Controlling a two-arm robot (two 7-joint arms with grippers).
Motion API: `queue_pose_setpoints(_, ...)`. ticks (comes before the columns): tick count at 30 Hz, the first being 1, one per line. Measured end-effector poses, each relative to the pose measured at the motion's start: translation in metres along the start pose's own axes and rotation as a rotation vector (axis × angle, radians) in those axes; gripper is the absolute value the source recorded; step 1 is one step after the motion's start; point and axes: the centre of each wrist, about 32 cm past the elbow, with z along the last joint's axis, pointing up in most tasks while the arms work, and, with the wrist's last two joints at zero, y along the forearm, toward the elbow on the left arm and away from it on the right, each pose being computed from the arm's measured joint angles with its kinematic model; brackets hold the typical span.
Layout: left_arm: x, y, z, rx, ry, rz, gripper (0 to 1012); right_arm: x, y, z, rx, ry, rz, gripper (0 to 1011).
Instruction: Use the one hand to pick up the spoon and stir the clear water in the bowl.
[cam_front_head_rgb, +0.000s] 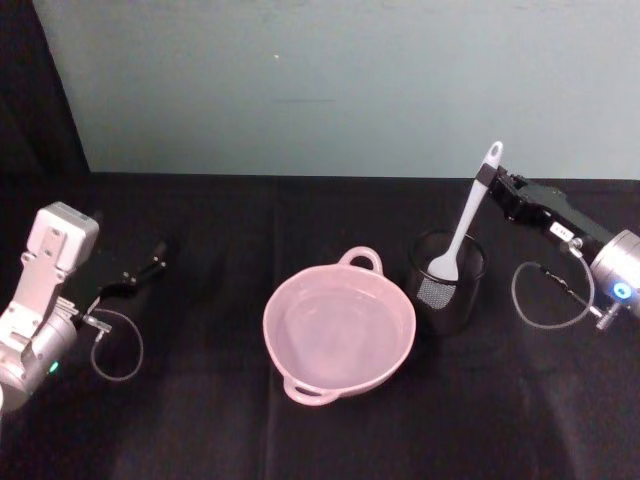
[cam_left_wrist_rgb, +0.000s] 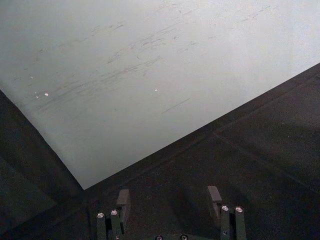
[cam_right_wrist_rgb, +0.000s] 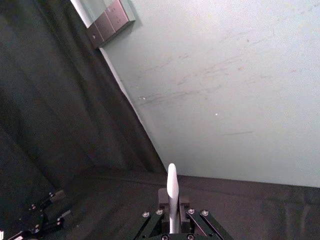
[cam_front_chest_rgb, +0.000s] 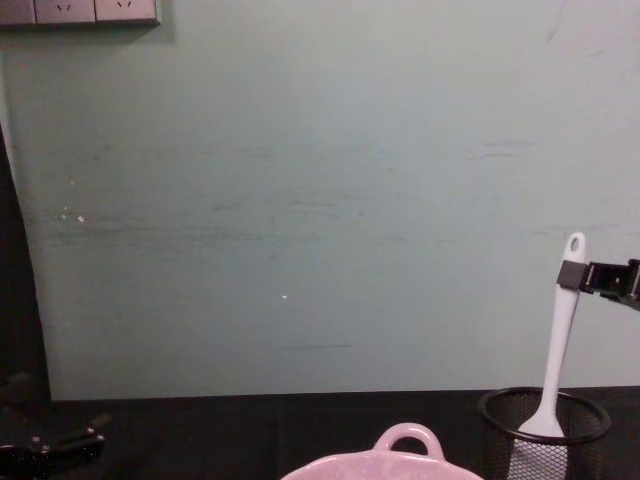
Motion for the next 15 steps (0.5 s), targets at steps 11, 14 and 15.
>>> queue_pose_setpoints(11,0.0,0.0,0.0,0.0,0.0,0.0,1005,0.01,0.004,-0.01,-0.024,0.049,0.009,109)
queue_pose_setpoints(14,0.0,0.0,0.0,0.0,0.0,0.0,1005,0.013,0.004,-0.01,-0.027,0.054,0.008,110)
queue_pose_setpoints(15,0.0,0.0,0.0,0.0,0.0,0.0,1005,0.014,0.004,-0.011,-0.028,0.057,0.008,110)
